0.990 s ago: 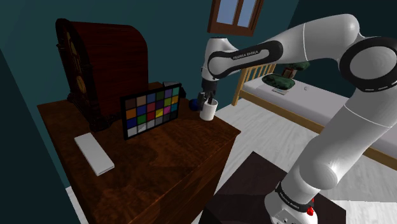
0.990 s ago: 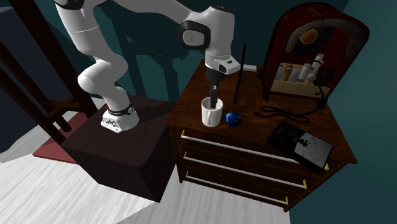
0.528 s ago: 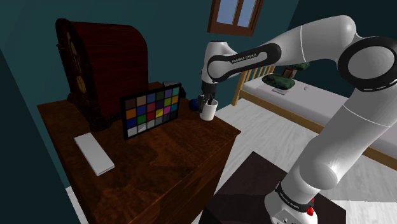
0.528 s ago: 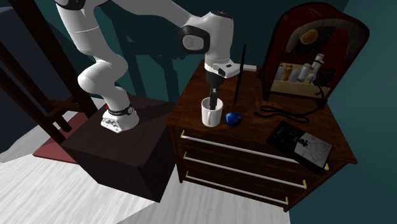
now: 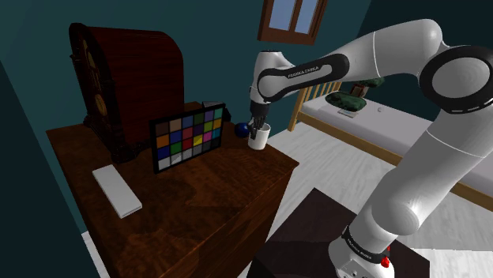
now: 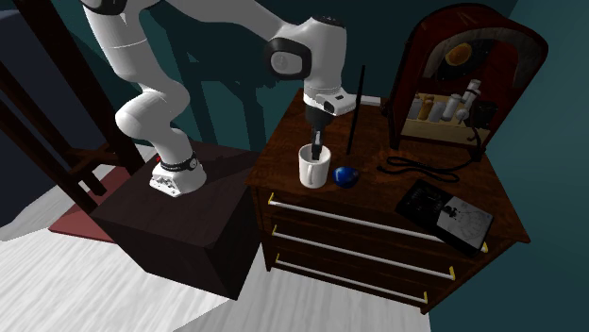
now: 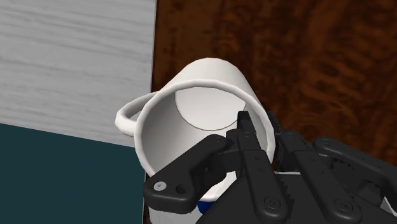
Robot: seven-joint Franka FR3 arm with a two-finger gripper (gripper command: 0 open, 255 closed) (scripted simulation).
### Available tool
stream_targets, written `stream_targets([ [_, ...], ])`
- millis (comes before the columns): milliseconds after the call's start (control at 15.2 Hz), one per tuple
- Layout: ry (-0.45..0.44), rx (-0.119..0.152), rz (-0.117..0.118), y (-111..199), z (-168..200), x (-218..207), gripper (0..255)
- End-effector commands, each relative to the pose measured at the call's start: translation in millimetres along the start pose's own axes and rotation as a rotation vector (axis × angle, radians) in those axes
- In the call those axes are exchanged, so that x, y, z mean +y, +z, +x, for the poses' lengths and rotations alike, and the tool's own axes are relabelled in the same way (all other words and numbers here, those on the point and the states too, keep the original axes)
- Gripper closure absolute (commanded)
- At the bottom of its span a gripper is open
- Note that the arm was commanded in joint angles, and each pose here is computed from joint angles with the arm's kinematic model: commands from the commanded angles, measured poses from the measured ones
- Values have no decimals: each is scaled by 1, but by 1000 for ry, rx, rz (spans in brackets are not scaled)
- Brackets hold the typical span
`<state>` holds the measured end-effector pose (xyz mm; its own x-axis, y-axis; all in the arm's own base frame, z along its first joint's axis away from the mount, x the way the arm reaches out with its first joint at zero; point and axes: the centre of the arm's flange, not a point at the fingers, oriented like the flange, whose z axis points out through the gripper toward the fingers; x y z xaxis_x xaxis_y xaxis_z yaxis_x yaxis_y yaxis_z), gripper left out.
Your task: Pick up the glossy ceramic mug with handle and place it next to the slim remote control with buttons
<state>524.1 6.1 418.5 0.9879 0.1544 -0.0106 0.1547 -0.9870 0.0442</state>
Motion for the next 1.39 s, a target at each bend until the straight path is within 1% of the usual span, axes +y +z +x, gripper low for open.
stream_targets([
  [0,0,-1,0,0,0,0,255],
  [198,0,-1,0,0,0,0,255],
  [1320,0,-1,0,-89,-1,4,255],
])
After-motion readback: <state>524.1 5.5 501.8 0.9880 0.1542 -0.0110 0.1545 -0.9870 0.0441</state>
